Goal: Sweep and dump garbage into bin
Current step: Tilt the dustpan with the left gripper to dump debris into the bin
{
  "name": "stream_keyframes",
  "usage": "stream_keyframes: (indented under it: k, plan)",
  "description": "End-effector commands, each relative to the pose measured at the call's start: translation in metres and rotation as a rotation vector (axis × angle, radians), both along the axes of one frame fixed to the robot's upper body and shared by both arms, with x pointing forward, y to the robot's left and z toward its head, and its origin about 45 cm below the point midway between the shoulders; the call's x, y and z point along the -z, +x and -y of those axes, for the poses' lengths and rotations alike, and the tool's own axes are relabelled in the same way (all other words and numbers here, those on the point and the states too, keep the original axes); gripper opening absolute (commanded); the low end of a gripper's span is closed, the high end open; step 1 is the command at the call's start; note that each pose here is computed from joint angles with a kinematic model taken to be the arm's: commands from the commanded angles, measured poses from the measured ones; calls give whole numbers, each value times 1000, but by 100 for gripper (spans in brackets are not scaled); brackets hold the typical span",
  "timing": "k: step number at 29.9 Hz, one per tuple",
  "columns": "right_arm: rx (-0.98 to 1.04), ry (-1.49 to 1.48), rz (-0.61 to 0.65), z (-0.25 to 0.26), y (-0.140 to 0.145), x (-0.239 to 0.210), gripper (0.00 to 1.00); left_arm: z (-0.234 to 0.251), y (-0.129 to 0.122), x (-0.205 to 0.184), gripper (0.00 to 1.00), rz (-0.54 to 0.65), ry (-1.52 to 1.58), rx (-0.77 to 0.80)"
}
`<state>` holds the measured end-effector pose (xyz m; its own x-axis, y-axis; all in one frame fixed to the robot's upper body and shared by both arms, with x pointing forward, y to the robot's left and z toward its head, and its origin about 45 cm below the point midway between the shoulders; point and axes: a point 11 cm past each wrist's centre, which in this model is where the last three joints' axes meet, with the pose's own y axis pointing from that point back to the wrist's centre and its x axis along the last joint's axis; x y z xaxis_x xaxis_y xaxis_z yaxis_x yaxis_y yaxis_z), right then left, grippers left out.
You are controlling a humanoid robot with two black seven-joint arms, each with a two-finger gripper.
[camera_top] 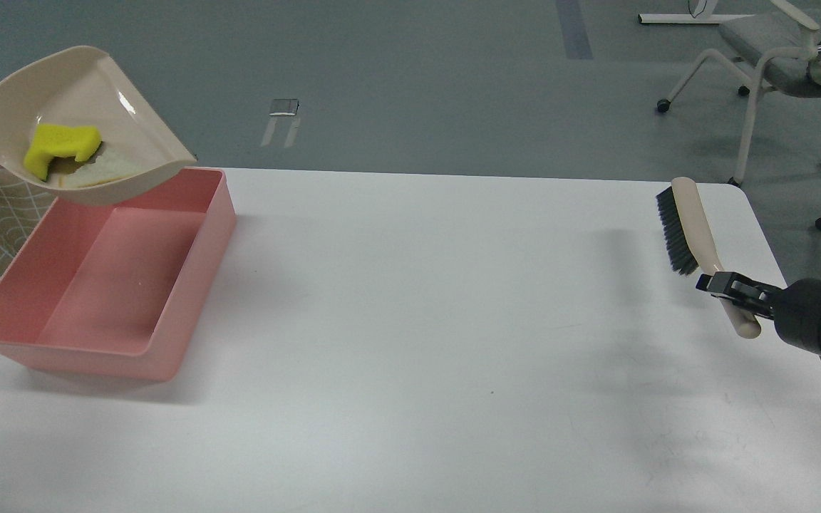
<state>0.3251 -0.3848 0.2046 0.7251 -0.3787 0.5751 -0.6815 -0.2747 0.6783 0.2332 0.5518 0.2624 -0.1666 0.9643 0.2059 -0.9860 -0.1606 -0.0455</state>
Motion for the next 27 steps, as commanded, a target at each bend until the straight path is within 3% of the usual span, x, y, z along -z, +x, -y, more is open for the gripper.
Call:
stream_keyframes:
  k: [1,10,21,25,27]
  plan:
    - [-2,25,29,-1,4,-7,0,-13,-5,-16,0,-69,109,22]
    - [2,46,62,0,8,-16,0,-26,15,-69,0,-149,398,105]
    - [18,119,70,-1,8,-21,0,-24,29,-95,0,-307,842,253]
    - [22,120,65,1,7,-19,0,-15,39,-115,0,-304,966,297]
    - [18,123,65,-1,7,-19,0,6,49,-128,0,-246,1013,361]
